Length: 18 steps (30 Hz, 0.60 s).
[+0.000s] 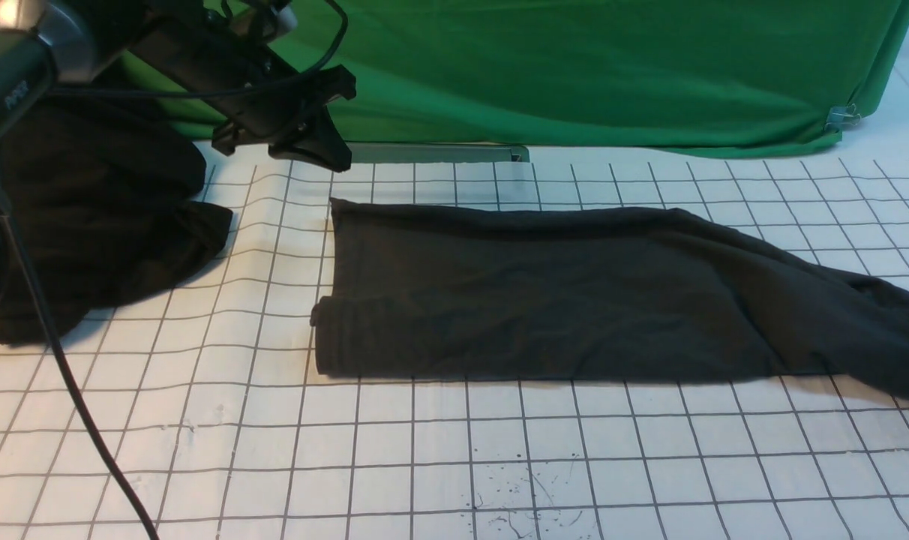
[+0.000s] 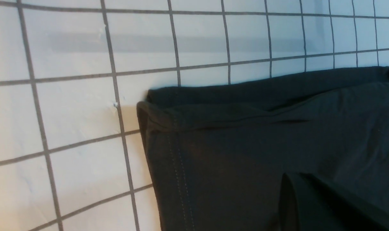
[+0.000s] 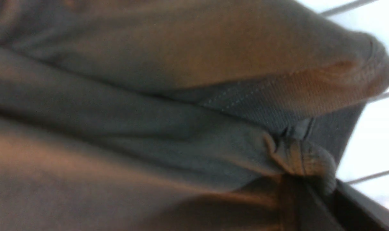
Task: Fold a long-sleeved shirt over a white checkered tablecloth.
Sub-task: 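Pull the folded dark garment lengthwise by its ends to straighten it flat on the table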
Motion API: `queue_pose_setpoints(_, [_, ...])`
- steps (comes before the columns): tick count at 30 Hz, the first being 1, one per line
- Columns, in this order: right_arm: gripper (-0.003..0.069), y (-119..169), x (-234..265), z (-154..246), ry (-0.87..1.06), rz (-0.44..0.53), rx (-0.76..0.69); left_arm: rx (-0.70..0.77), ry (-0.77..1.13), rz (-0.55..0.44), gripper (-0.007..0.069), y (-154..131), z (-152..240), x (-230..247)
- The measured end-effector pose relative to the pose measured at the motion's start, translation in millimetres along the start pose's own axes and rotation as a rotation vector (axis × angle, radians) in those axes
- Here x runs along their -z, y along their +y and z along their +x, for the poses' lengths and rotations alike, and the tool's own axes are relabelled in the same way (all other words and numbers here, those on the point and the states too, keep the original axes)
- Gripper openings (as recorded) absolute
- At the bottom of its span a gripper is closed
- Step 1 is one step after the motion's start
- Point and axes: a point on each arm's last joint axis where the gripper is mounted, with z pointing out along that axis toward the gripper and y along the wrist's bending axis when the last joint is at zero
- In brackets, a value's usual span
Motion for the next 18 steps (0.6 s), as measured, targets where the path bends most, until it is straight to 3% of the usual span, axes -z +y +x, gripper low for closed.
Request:
queue_pose_setpoints(11, [0.0023,0.3,60.0,-10.4,-0.216,0.041,0.045,-0.017,-0.001,-0.001,0.0,0.3,-0.1,-0.4])
queue_pose_setpoints(18, [0.0058,-3.8,42.8,-28.1,-0.323,0.076,0.067,-0.017,0.001,-0.001,0.0,0.3,0.1,-0.4])
